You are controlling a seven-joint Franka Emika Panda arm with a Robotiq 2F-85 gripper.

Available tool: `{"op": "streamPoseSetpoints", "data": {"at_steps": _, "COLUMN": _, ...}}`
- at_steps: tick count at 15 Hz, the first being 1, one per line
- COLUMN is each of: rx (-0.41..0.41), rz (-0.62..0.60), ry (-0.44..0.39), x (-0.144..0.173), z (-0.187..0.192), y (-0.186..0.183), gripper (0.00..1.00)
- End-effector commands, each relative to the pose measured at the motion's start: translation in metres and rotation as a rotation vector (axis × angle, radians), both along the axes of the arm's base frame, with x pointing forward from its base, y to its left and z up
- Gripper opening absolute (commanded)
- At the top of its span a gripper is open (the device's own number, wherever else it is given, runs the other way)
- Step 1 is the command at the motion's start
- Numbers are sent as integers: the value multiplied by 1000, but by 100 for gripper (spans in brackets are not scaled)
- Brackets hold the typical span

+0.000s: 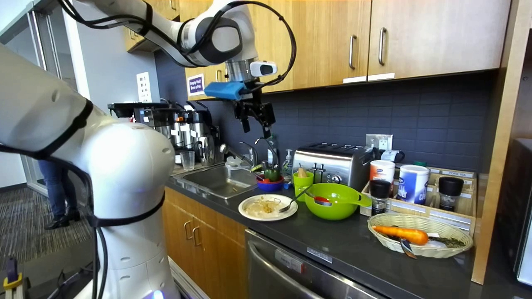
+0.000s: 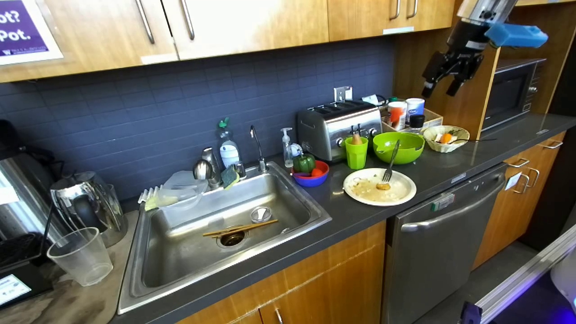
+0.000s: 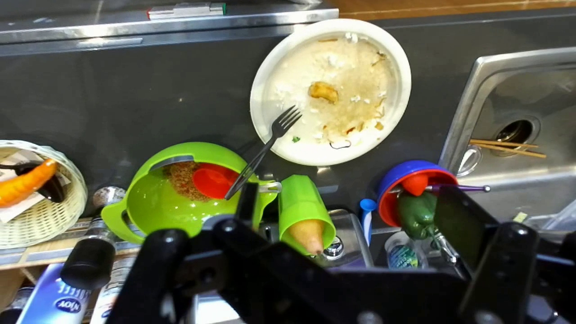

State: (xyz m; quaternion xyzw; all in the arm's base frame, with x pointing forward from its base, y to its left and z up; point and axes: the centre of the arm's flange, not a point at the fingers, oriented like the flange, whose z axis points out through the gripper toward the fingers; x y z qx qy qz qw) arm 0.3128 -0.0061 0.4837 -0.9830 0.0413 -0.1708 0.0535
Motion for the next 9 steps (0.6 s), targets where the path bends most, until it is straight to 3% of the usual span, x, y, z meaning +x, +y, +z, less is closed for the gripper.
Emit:
{"op": "streamPoseSetpoints", "data": {"at_steps": 1, "rx": 40, "rz": -28, "ry": -34, "x": 16, "z": -4, "y": -30, "gripper": 100}}
{"op": "streamPoseSetpoints", "data": {"at_steps": 9, "rx": 137, "rz": -60, "ry": -44, "x": 45, "z": -28, "y": -70, "gripper": 100}}
